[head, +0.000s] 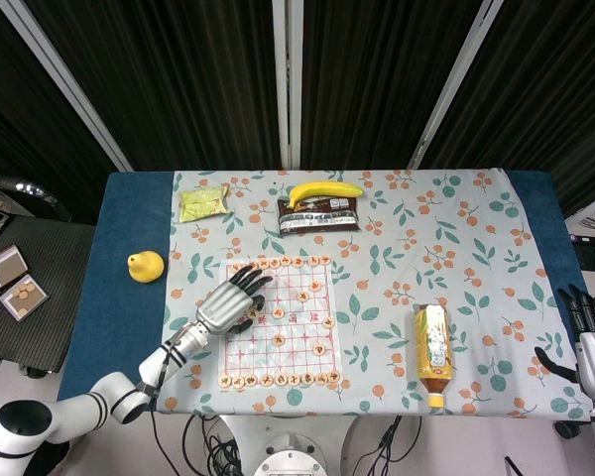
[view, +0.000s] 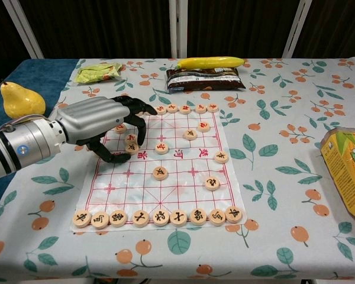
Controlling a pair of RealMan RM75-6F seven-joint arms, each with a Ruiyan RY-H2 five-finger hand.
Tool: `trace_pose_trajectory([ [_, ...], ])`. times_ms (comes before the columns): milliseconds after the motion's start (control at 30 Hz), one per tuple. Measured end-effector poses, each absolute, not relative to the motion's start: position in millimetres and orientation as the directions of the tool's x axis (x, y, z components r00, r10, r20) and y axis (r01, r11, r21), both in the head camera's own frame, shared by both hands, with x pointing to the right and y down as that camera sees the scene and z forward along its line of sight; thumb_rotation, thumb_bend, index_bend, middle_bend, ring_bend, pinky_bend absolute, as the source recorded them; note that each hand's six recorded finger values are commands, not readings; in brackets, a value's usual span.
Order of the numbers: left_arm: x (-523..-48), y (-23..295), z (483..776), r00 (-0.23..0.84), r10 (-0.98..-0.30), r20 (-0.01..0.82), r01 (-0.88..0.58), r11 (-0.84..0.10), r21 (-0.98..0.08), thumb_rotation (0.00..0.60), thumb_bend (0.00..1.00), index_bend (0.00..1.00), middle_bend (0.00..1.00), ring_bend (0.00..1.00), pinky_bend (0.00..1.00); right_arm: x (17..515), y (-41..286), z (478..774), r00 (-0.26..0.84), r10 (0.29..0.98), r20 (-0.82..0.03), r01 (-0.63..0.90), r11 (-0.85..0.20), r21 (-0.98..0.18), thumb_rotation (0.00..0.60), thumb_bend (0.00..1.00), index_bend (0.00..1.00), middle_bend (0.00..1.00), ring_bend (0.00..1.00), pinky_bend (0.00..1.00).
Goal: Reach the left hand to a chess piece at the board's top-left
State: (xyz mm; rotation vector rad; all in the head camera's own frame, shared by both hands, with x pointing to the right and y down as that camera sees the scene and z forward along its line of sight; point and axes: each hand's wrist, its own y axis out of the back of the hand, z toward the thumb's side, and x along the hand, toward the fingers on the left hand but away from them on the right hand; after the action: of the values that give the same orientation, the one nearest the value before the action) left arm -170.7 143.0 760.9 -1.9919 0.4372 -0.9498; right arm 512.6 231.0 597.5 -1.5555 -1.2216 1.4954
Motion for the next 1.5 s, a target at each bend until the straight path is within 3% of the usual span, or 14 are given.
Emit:
trace_pose_trajectory([
  [400,-170.6,142.6,761.5,0.645,-0.616,0.452,0.039,-0.565,-0.824,0.6,0.31,0.52,0.09,0.0,0.0,513.5,231.4,597.5,-0.086,0.924,-0.373,0.183,-0.353,-0.918,0.6,0.15,0.0,0.0,0.0,0.0],
  [833,-163.8,128.6,750.2,0.655,-0.641,0.4,-0.014,-0.54,-0.842,0.6,0.31,0.52,0.09,0.0,0.0,513.6,231.6,598.9,-0.087,0.922,-0.376,0.186,-0.356,-0.916,0.6,0.15,0.0,0.0,0.0,0.0],
  [1500,-165.1,117.5,766.0,0.634,-0.634,0.443,-0.021,-0.586,-0.81,0.6,0.31,0.5,0.09,0.0,0.0,516.8,231.0,596.6,-0.095,0.922,-0.374,0.178,-0.354,-0.918,0.6,0.15,0.0,0.0,0.0,0.0],
])
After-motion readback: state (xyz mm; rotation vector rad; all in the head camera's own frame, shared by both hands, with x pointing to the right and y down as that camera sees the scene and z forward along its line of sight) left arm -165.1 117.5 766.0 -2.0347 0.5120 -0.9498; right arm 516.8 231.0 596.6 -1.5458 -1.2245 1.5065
